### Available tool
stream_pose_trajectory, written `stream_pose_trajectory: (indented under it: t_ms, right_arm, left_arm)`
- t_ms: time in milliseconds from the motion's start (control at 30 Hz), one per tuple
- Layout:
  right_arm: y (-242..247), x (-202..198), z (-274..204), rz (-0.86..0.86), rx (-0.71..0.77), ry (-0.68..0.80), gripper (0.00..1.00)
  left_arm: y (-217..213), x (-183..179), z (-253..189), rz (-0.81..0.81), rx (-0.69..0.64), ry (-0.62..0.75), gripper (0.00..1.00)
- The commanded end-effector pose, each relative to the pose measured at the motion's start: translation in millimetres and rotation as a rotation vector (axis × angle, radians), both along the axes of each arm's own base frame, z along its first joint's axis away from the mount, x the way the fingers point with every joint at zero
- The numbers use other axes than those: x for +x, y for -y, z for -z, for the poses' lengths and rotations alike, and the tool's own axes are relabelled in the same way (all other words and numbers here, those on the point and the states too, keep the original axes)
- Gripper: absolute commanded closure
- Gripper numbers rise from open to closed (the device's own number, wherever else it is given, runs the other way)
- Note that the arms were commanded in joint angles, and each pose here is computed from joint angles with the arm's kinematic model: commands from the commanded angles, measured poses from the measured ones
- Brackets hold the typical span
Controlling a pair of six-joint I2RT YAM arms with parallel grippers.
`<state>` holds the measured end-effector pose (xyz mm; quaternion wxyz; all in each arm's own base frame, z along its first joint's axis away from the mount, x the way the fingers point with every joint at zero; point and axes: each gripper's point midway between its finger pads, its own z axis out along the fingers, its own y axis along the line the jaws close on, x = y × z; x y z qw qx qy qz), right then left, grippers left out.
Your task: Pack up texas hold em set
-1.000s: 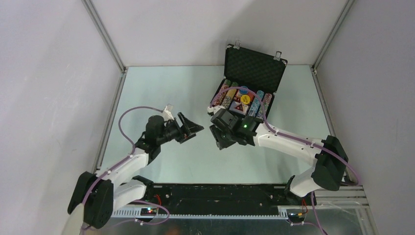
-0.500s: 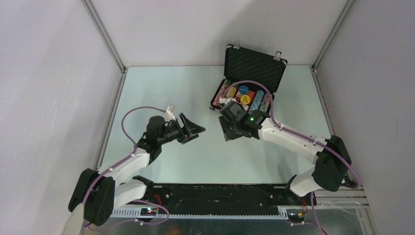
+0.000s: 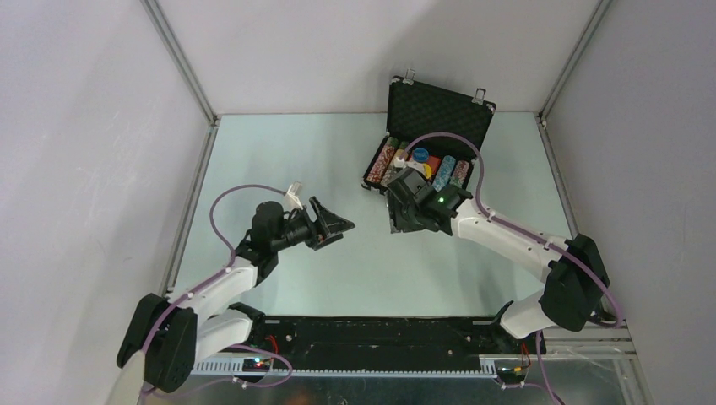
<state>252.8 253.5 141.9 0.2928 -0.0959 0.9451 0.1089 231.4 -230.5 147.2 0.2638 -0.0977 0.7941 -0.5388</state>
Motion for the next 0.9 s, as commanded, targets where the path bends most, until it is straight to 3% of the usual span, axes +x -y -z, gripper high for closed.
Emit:
stream_pose_trajectory:
  t_ms: [0,367,567,633,867]
  right_arm:
    - [3,11,-13,0.072,0.040,0.047,0.47]
    - [31,22,-6,0.189,0.030,0.037,0.38]
    - [115,39,5,0.481,0.070,0.018,0.32]
    - [169,41,11,0.647,0.095,0.018,0.30]
    - [270,29,22,0.975,0.109,0.058,0.24]
  left_arm:
    - [3,-3,-14,0.033,-0.017,0.065,0.13]
    - [-1,-4,-18,0.030,0.030,0.072,0.14]
    - [-3,-5,-22,0.036,0.060,0.080,0.14]
    - [-3,-5,-24,0.038,0.068,0.085,0.14]
    - [-4,-4,-23,0.033,0.080,0.068,0.14]
